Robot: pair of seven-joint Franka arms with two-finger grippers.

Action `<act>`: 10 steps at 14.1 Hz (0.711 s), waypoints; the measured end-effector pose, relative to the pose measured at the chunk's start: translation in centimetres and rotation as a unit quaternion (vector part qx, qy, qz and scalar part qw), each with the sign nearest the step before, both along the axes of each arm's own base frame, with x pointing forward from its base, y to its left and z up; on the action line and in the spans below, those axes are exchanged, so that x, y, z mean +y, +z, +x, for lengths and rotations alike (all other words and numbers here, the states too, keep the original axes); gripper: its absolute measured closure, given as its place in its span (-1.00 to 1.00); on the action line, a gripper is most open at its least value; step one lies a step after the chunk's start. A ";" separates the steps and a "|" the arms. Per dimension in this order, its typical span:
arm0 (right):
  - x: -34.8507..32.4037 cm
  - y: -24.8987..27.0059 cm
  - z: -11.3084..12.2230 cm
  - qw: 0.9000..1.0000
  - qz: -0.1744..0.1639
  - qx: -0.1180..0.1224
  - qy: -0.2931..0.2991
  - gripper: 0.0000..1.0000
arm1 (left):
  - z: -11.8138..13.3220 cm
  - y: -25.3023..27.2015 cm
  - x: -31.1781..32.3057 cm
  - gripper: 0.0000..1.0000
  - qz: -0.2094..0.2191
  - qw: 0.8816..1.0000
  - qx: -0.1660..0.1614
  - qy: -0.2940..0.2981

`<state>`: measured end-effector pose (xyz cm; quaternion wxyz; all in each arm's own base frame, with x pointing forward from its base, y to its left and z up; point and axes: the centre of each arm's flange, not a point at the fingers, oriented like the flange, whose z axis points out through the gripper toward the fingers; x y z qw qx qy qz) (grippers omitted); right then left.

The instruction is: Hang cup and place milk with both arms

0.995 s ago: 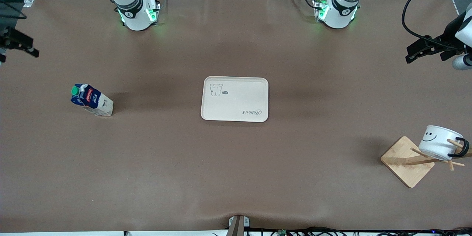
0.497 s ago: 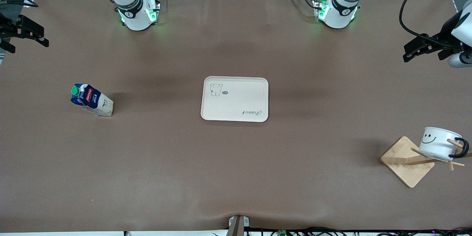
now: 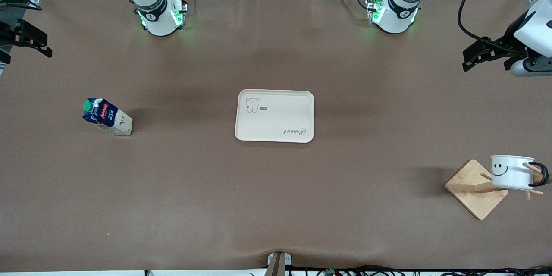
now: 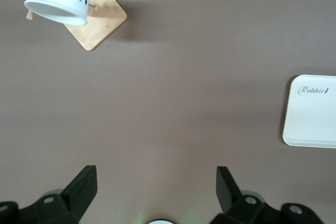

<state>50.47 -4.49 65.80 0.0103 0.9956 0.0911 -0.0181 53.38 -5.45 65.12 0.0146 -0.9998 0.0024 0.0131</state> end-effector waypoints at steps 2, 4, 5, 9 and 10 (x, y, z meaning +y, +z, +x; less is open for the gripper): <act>-0.2 -0.2 0.4 1.000 0.000 0.002 -0.001 -1.00 | 0.0 0.3 0.0 -1.00 0.000 1.000 -0.003 0.000; -0.1 -0.3 0.5 1.000 0.000 0.003 -0.001 -1.00 | 0.0 0.3 0.0 -1.00 0.000 1.000 -0.004 0.000; -0.1 -0.4 0.5 1.000 0.000 0.003 -0.001 -1.00 | 0.0 0.3 0.0 -1.00 0.000 1.000 -0.004 0.000; -0.3 -0.5 0.4 1.000 0.001 0.009 -0.003 -1.00 | 0.0 0.3 0.0 -1.00 0.000 1.000 -0.004 0.000; -0.4 -0.5 0.3 1.000 0.001 0.010 -0.003 -1.00 | 0.0 0.3 0.0 -1.00 0.000 1.000 -0.004 0.000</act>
